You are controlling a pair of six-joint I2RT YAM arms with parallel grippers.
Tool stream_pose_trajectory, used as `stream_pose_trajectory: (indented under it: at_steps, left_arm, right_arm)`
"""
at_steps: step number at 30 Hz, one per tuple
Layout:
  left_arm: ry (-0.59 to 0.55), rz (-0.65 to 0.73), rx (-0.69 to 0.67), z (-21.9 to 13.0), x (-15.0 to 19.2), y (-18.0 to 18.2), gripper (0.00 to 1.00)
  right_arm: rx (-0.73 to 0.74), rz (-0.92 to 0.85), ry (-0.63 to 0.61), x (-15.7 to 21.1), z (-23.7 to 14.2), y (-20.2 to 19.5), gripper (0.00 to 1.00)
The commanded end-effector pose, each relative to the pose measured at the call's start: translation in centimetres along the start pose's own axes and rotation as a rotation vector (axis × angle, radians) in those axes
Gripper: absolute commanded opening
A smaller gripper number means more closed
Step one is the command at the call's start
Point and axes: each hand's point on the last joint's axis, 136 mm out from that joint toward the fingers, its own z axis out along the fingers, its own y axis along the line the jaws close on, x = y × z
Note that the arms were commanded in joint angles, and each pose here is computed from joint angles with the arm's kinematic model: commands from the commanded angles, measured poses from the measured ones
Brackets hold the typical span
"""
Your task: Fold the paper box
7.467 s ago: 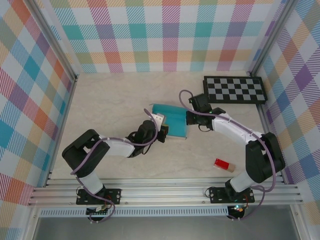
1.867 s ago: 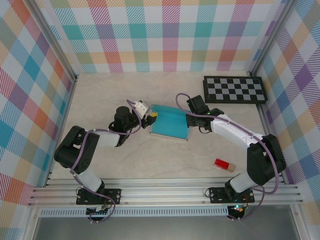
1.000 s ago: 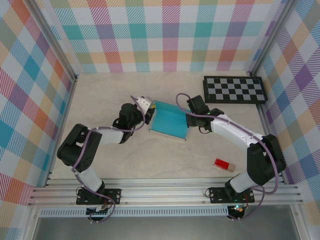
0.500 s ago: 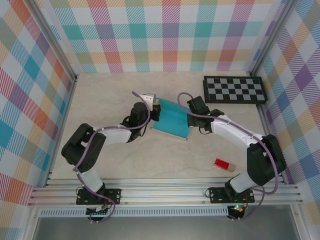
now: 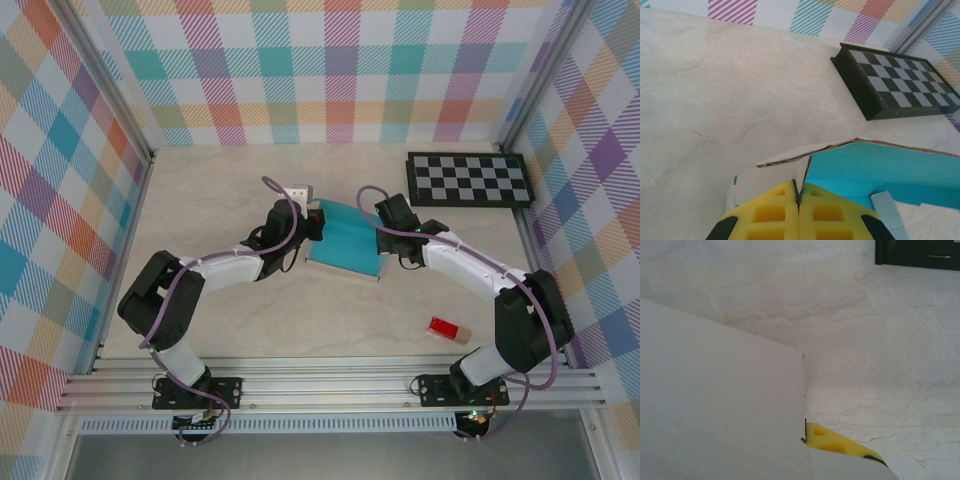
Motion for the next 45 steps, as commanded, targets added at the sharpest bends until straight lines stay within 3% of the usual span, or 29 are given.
stream_pose_trajectory:
  at_steps: [1, 14, 34, 42, 45]
  left_arm:
    - [0.055, -0.06, 0.13, -0.9, -0.1, -4.9, 0.0]
    - [0.113, -0.13, 0.125, -0.6, 1.0, -5.7, 0.0]
    - [0.167, -0.202, 0.224, 0.9, 2.6, -11.2, 0.0]
    - [0.216, -0.132, 0.198, 0.1, 5.7, -9.5, 0.0]
    - [0.21, -0.096, 0.179, -1.4, 4.5, -7.3, 0.0]
  right_arm:
    - [-0.077, -0.001, 0.008, 0.6, -0.1, 2.0, 0.0]
    - [-0.08, -0.018, 0.015, 0.3, -0.3, 2.5, 0.0]
    - [-0.09, -0.05, 0.032, -0.4, -0.3, 3.3, 0.0]
    - [-0.097, -0.051, 0.029, -0.4, -0.1, 3.5, 0.0]
    - [-0.075, -0.068, 0.029, -0.4, -0.1, 3.1, 0.0]
